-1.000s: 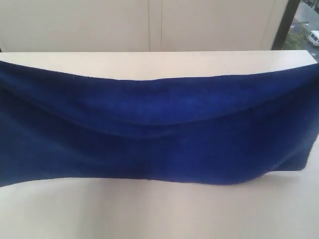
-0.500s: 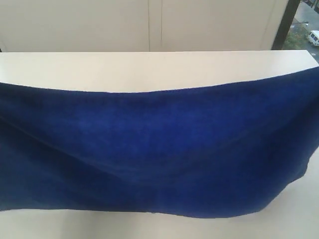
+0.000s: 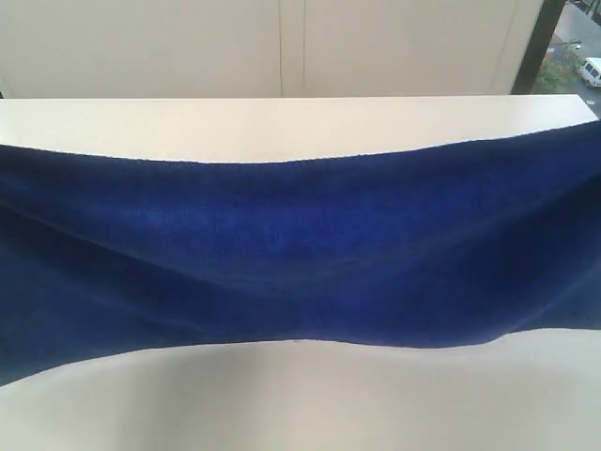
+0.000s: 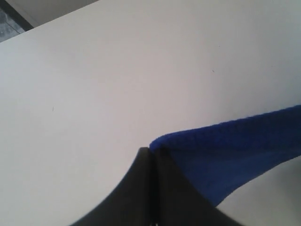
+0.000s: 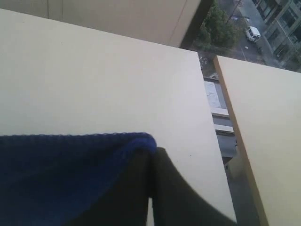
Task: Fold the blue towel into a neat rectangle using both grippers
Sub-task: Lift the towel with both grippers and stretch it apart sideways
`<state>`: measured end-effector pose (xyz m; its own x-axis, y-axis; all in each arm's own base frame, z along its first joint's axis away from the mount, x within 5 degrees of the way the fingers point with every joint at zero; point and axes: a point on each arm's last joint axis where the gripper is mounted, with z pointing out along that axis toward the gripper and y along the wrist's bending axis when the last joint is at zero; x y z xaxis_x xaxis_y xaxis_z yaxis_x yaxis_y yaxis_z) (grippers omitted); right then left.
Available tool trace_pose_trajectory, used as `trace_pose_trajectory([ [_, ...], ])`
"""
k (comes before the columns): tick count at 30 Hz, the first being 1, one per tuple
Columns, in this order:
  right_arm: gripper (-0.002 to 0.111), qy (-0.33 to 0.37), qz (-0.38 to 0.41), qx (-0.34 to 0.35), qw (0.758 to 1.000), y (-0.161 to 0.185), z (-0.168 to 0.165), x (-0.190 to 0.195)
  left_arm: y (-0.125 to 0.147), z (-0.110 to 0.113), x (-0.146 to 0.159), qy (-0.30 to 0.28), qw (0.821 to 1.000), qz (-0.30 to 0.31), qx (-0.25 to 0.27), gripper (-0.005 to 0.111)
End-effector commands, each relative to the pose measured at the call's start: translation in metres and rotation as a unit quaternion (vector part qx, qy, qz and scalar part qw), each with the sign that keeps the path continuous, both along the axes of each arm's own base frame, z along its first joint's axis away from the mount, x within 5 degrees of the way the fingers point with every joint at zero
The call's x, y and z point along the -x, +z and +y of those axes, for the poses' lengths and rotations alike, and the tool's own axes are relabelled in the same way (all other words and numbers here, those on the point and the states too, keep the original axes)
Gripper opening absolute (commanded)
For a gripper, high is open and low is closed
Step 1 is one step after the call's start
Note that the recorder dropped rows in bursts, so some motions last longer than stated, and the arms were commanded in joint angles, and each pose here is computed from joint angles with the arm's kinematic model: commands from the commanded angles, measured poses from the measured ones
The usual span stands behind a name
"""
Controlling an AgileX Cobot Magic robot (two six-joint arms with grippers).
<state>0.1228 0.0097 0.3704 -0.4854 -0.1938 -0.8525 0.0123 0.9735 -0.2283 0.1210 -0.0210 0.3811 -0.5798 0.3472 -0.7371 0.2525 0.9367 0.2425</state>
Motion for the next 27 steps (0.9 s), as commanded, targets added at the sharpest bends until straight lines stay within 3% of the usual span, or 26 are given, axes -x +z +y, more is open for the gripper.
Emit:
trace_pose_trajectory([
  [1, 0.0, -0.007, -0.008, 0.004, 1.0, 0.003, -0.004, 0.004, 0.002, 0.003, 0.005, 0.011, 1.0, -0.01, 0.01, 0.0],
  [10, 0.0, 0.007, 0.008, -0.029, 1.0, 0.003, -0.018, 0.047, 0.001, 0.017, 0.052, 0.023, 0.999, 0.028, 0.025, 0.0],
  [14, 0.0, 0.01, 0.015, -0.047, 0.999, 0.001, -0.027, 0.071, -0.001, 0.021, 0.08, -0.003, 0.999, 0.033, 0.034, 0.0],
  [18, 0.0, 0.006, 0.018, -0.046, 0.999, 0.002, -0.033, 0.083, -0.004, 0.023, 0.09, -0.003, 0.998, 0.053, 0.035, 0.0],
  [23, 0.0, 0.008, 0.035, 0.005, 0.999, 0.001, -0.017, 0.041, -0.011, 0.014, 0.046, 0.007, 0.999, 0.047, 0.003, 0.0],
  [27, 0.0, -0.004, 0.07, 0.039, 0.997, -0.026, 0.008, -0.02, -0.051, -0.007, -0.024, 0.021, 0.996, 0.083, -0.009, 0.0],
])
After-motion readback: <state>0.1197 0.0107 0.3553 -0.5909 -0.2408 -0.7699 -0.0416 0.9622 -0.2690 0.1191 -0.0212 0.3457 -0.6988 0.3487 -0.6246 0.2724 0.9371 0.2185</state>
